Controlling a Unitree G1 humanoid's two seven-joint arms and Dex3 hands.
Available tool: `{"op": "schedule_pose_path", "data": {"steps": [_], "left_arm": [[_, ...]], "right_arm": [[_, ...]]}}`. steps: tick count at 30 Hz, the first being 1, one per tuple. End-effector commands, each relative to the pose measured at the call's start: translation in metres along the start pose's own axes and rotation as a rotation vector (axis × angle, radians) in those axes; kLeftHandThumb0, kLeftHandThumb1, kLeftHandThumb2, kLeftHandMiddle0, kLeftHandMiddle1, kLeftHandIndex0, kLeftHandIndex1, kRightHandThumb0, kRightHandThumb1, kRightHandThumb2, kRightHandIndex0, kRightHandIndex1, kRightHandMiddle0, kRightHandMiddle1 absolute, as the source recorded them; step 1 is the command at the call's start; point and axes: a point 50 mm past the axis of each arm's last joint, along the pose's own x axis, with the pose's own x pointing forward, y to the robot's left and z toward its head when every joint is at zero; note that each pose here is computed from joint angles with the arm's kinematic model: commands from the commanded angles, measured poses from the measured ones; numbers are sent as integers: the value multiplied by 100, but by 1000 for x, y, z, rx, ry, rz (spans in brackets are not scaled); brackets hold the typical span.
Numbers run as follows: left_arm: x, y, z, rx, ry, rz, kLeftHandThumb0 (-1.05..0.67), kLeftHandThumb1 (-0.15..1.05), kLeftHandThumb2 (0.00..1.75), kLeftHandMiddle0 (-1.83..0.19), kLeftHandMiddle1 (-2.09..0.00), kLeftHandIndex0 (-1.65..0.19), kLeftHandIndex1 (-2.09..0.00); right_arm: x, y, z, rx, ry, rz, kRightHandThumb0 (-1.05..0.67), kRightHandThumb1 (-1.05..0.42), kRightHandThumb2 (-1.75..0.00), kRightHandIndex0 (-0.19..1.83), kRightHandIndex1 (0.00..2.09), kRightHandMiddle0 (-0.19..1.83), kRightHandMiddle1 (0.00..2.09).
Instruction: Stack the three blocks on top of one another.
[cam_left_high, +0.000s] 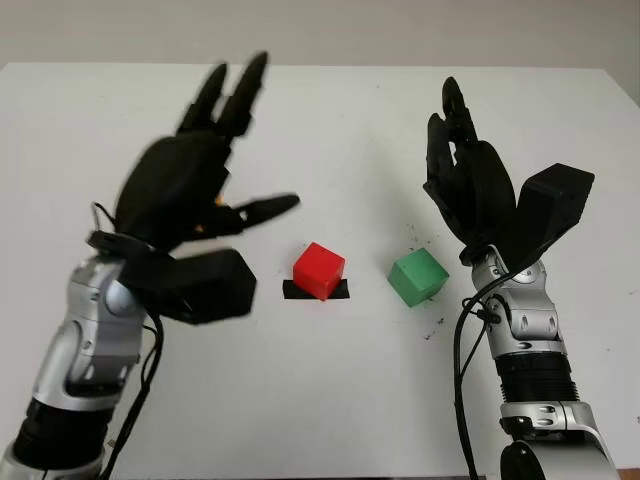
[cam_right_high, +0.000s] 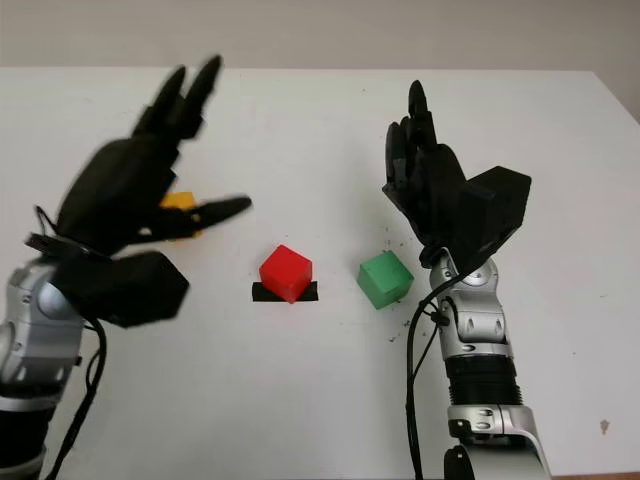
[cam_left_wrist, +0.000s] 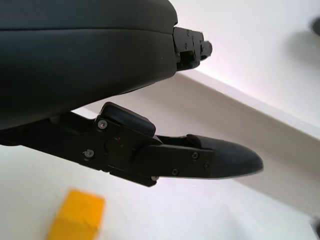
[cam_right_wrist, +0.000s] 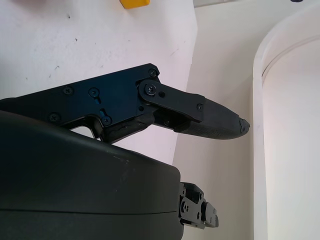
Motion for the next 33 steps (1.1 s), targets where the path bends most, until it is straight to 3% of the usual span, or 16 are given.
{"op": "schedule_pose_path", "data": {"steps": [1,9,12,18,22,27,33], "left_arm": [[8,15,-13,-3,49,-16,-88,105,20,2,-7,-9,-11],[20,41,-41,-2,157,-193,-84,100,5,1,-5,-11,-8],[29,40,-54,24,220,-239,-81,97,4,2,-5,-15,-9],[43,21,-72,174,324,-364,-96,100,6,4,-5,-20,-9],[46,3,-77,122,321,-438,-92,96,4,8,-4,-19,-7],[48,-19,-78,107,271,-513,-90,94,5,9,-5,-21,-7],[46,-30,-80,68,262,-565,-86,89,4,12,-4,-21,-6]], "right_arm": [[0,0,5,-8,-23,2,-68,-105,-71,-19,0,-19,0],[-1,-3,5,-12,-18,-7,-68,-105,-70,-19,0,-19,0],[-1,-4,6,-19,-17,2,-68,-105,-71,-19,0,-19,0],[0,-4,6,-22,-24,7,-68,-105,-71,-19,0,-19,0],[1,-3,8,-23,-24,8,-66,-105,-72,-19,0,-19,0],[1,-4,8,-31,-25,11,-67,-105,-71,-19,0,-19,0],[0,-5,8,-25,-23,9,-66,-105,-72,-19,0,-19,0]]}}
